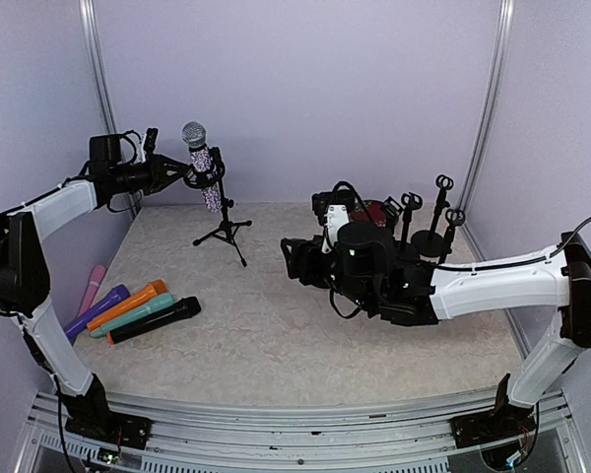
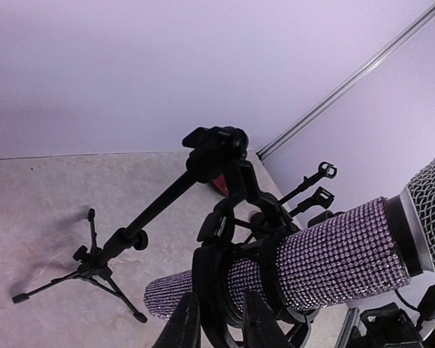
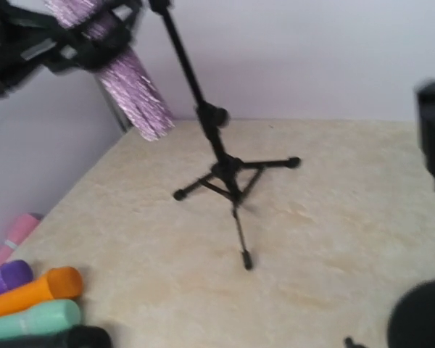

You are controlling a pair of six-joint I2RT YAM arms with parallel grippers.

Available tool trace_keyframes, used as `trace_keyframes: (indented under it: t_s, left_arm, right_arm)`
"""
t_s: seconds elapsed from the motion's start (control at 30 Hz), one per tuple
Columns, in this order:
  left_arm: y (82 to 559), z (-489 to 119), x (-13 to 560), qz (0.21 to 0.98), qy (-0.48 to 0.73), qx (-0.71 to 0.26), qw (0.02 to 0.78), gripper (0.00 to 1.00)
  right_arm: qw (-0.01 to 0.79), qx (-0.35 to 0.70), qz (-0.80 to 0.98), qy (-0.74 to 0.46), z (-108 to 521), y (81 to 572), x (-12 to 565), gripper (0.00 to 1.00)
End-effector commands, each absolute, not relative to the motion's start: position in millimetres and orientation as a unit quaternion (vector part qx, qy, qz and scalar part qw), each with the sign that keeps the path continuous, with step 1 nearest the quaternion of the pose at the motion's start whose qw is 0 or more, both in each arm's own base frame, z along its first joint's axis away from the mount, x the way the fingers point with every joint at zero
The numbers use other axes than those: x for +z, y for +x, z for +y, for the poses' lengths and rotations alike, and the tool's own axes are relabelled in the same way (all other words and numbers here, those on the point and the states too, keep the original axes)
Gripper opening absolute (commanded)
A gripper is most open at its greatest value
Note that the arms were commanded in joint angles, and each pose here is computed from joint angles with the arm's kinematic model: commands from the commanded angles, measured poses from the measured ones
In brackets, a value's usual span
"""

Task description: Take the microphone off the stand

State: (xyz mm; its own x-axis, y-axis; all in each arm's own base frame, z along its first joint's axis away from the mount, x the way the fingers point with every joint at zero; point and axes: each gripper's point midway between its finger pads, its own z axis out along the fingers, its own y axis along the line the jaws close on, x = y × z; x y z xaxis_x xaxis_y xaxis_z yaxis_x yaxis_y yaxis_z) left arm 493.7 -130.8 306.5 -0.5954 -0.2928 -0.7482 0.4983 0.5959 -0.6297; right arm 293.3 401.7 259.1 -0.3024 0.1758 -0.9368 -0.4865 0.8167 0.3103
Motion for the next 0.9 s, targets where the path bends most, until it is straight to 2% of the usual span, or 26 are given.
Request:
trace_keyframes:
  t_s: [0.0, 0.23, 0.4, 0.63, 0.87]
  left_arm:
    - [487.0, -137.2, 316.8, 0.751, 0.067, -0.493, 0.434, 0.19]
    - [480.0, -139.2, 315.6, 0.751, 0.074, -0.491, 0.435, 0.19]
    - [478.7, -139.0, 312.6, 0.754, 0.080, -0.488, 0.433, 0.16]
    - [471.9, -144.0, 306.5, 0.754, 0.096, -0.498, 0.418, 0.01]
    - [453.6, -156.7, 307.7, 0.747, 0.117, -0.514, 0.405, 0.00]
  right_arm:
    - [0.576, 0.322, 0.742, -0.114, 428.9, 312.5, 291.5, 0.72]
    - [0.500, 0.458, 0.721, -0.144, 500.9, 382.8, 323.8, 0.76]
    - [0.433, 0.542, 0.706, -0.145, 534.5, 423.4, 321.9, 0.71]
    - [0.420, 0.578, 0.686, -0.138, 544.9, 437.7, 320.4, 0.65]
    - [0.417, 0.593, 0.675, -0.138, 551.1, 441.4, 322.9, 0.63]
